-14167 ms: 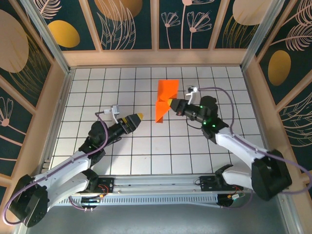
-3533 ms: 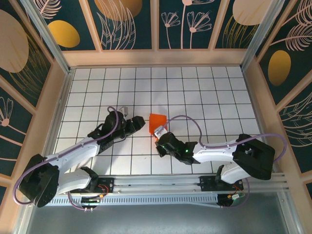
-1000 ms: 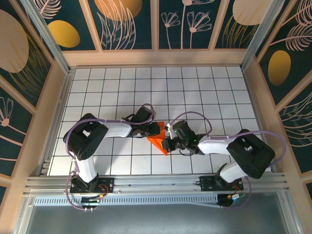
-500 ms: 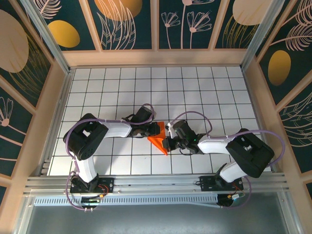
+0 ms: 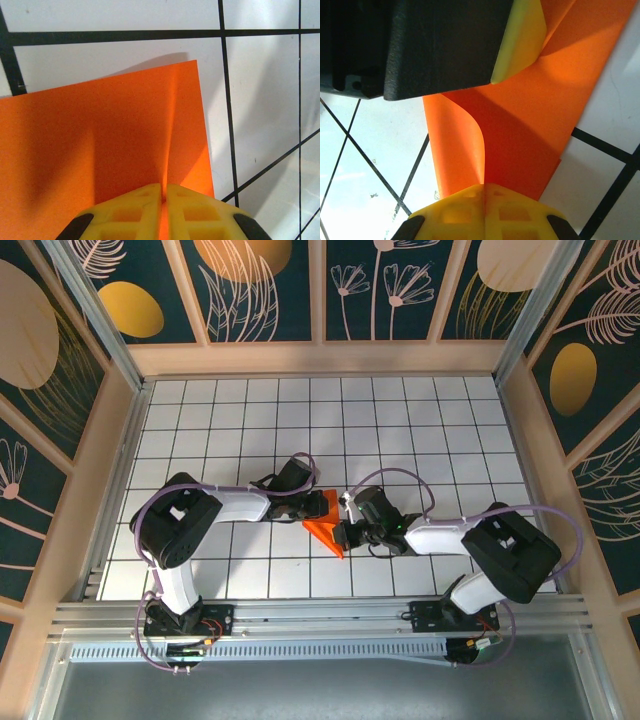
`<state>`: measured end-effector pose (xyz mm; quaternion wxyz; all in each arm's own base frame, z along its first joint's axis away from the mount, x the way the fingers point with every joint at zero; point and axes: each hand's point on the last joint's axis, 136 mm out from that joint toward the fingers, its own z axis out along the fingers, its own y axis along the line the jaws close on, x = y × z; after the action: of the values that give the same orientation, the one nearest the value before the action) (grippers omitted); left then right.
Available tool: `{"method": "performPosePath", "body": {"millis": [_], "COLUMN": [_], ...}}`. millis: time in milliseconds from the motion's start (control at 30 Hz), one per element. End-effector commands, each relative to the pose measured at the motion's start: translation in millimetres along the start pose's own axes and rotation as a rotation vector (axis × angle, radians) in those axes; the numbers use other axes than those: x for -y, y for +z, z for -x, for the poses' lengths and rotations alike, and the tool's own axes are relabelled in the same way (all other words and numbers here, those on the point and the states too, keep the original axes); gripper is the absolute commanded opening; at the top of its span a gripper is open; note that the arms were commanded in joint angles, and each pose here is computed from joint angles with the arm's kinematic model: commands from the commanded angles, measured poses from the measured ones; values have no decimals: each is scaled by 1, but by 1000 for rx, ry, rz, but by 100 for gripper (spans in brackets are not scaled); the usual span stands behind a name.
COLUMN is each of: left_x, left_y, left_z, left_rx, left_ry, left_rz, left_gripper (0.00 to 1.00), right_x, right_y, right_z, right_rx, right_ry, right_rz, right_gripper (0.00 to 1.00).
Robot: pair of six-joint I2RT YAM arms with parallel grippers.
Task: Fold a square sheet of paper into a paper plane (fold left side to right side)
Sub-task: Third fold the triangle at the center of the table.
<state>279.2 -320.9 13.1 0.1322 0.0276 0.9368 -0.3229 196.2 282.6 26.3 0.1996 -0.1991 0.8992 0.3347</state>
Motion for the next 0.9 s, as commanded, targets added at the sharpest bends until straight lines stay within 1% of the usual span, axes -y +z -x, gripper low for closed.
{"method": "performPosePath", "body": {"millis": [0, 400, 867], "left_x": [-27, -27, -25], "left_y": [6, 7, 6], "left_z": [-25, -26, -25], "left_rx": [-66, -68, -65], "left_ry": [-29, -29, -29], "left_rz": [89, 89, 85], "left_gripper": [12, 12, 13], "right_x": [4, 6, 12], "right_y": [1, 2, 8], "right_z": [9, 10, 2], "right_rx": [15, 19, -13], "right_ry": [16, 20, 28], "right_rz": [-27, -33, -50], "right_gripper": [0, 0, 0]}}
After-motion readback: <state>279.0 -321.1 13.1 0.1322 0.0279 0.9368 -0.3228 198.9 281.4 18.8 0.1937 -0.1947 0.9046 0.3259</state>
